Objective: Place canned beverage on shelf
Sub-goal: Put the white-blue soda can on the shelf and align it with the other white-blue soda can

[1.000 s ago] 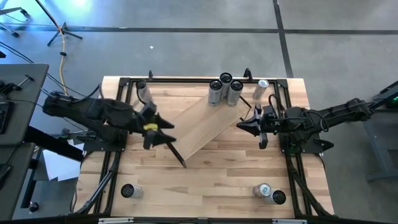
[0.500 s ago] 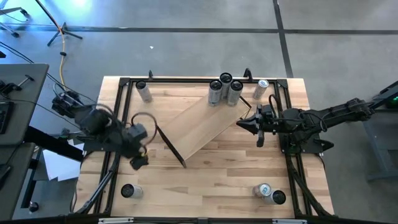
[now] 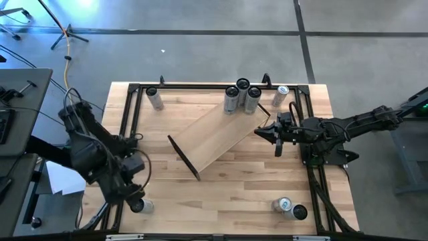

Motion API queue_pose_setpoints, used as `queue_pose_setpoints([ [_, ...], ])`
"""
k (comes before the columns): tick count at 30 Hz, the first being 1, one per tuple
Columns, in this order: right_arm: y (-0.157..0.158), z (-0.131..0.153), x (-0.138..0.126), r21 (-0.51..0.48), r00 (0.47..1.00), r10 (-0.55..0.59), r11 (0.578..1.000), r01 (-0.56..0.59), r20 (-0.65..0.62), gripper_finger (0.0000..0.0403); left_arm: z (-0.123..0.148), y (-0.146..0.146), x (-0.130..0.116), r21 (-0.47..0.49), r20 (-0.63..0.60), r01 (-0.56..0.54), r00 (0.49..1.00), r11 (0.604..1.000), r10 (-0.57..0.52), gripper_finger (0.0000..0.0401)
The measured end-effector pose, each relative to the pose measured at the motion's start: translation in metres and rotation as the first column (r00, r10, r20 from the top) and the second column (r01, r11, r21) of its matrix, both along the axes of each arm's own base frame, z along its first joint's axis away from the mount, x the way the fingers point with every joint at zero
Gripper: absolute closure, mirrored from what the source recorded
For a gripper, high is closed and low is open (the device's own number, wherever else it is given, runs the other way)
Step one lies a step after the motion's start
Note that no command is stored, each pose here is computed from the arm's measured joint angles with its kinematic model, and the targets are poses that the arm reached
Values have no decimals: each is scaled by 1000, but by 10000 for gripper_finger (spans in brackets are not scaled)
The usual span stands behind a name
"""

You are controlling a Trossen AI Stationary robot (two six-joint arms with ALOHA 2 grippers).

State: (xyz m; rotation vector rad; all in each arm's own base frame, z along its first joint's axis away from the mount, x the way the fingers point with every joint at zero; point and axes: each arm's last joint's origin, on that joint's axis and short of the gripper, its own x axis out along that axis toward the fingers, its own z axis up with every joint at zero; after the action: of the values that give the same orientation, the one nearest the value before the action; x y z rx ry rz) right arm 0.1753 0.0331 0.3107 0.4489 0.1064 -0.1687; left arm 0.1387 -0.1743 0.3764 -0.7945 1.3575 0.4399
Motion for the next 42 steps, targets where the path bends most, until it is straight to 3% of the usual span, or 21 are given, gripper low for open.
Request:
queue_pose_setpoints([
  [5,0,-2,0,-4,1000,0,1000,0,-16,402,-31,-23,-4,-48,-136,-59,989,997,52,31],
  [17,0,-3,0,-7,1000,-6,1000,6,-26,402,-76,-46,3,-15,-185,-105,978,994,100,31],
  [27,-1,-3,0,-13,999,-34,999,33,-25,402,-96,-56,9,-55,-169,-97,982,994,86,31],
  [42,-1,-5,-1,-24,998,-34,999,33,-47,402,-115,-51,7,-5,-193,-108,976,994,104,31],
])
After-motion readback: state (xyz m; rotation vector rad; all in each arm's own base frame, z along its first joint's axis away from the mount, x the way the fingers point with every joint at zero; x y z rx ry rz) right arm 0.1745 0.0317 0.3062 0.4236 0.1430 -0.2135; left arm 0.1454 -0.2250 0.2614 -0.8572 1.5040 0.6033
